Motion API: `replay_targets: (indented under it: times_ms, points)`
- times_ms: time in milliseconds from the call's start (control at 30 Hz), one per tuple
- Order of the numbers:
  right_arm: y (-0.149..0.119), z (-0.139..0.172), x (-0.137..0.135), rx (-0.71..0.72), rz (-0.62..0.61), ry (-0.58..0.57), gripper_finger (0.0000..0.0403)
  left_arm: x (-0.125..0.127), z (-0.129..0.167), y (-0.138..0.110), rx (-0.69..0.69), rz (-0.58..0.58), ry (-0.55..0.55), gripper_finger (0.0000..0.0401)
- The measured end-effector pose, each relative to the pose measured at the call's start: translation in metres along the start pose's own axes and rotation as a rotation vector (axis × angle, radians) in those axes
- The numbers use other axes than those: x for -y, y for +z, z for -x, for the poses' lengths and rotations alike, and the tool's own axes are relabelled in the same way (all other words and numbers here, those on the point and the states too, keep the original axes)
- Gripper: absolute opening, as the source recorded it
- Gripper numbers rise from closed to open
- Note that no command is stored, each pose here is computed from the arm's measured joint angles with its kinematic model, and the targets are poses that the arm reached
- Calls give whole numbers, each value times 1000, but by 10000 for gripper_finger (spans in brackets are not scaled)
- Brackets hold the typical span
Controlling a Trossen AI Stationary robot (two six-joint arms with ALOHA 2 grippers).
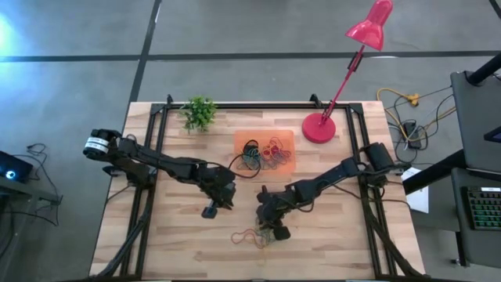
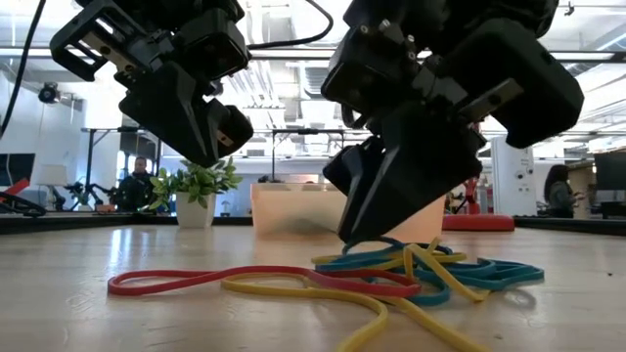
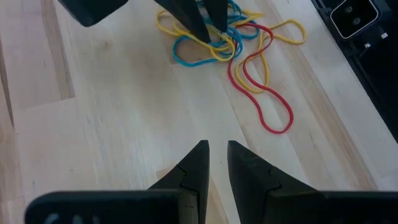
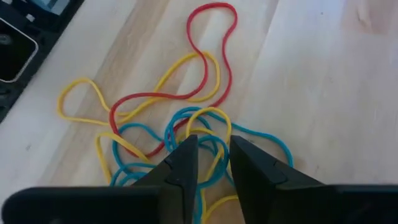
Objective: Pick and place rubber bands into bin
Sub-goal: Put the middle blue rubber band into the bin
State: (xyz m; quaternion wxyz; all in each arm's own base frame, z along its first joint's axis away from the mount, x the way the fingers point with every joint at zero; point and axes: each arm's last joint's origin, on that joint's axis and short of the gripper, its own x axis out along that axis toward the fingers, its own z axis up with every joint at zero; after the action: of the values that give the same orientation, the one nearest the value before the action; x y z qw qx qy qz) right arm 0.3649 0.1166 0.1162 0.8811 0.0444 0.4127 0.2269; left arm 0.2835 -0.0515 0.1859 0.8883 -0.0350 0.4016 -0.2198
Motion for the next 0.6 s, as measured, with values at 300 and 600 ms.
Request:
replay_targets:
  times_ms: [300, 600]
  points:
    - [-2, -1, 1, -8, -1, -1, 68, 0, 0, 0, 0, -1, 0, 42]
    - [-9, -1, 3, -48, -3, -60, 65, 0, 0, 0, 0, -3, 0, 42]
